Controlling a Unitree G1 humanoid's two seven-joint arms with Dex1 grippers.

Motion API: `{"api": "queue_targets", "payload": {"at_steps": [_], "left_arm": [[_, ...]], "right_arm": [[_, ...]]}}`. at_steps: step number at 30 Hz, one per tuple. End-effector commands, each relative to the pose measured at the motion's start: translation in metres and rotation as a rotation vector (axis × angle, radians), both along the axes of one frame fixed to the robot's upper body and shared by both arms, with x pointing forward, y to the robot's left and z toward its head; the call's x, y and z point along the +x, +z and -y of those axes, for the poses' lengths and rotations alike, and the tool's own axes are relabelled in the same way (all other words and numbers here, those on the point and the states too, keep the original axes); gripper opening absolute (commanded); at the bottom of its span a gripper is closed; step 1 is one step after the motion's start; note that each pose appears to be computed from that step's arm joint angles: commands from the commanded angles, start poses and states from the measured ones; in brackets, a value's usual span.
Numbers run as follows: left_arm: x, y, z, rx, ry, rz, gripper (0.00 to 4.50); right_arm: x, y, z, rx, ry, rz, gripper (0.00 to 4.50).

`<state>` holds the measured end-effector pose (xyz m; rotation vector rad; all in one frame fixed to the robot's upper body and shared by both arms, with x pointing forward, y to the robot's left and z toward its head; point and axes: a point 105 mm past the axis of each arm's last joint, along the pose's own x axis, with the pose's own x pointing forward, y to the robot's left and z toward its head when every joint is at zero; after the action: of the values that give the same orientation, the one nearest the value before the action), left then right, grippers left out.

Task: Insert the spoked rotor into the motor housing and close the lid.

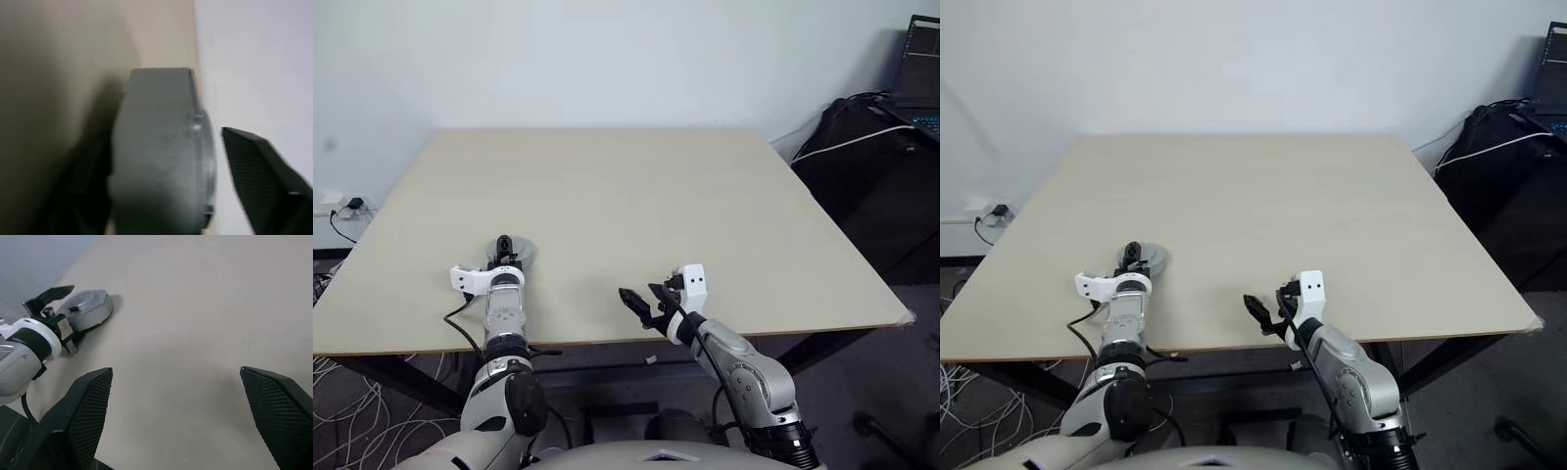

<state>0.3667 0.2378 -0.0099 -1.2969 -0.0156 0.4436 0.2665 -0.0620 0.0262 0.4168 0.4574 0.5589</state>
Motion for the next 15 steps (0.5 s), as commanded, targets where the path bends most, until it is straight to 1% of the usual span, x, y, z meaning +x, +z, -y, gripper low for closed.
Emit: {"api": "queue_targets", "payload": {"at_steps": [1,5,10,12,15], "left_arm": [[-0.005,0.0,-0.001,0.022,0.013,-0.037,4.44],[-0.016,-0.005,0.002,0.041,0.01,-0.082,4.44],[-0.046,-0.019,0.008,0.041,-0.001,-0.156,4.44],[-0.055,-0.022,0.009,0.036,-0.007,-0.178,4.44],[-0.074,-0.031,0.017,0.048,-0.048,-0.23,4.44]], "right_arm": [[0.004,0.014,0.0,0.008,-0.004,0.05,4.5],[0.004,0.013,-0.001,0.009,-0.002,0.047,4.5],[0.004,0.012,-0.002,0.013,0.003,0.04,4.5],[0.004,0.011,-0.002,0.014,0.004,0.038,4.5],[0.004,0.011,-0.005,0.015,0.018,0.035,4.5]]}}
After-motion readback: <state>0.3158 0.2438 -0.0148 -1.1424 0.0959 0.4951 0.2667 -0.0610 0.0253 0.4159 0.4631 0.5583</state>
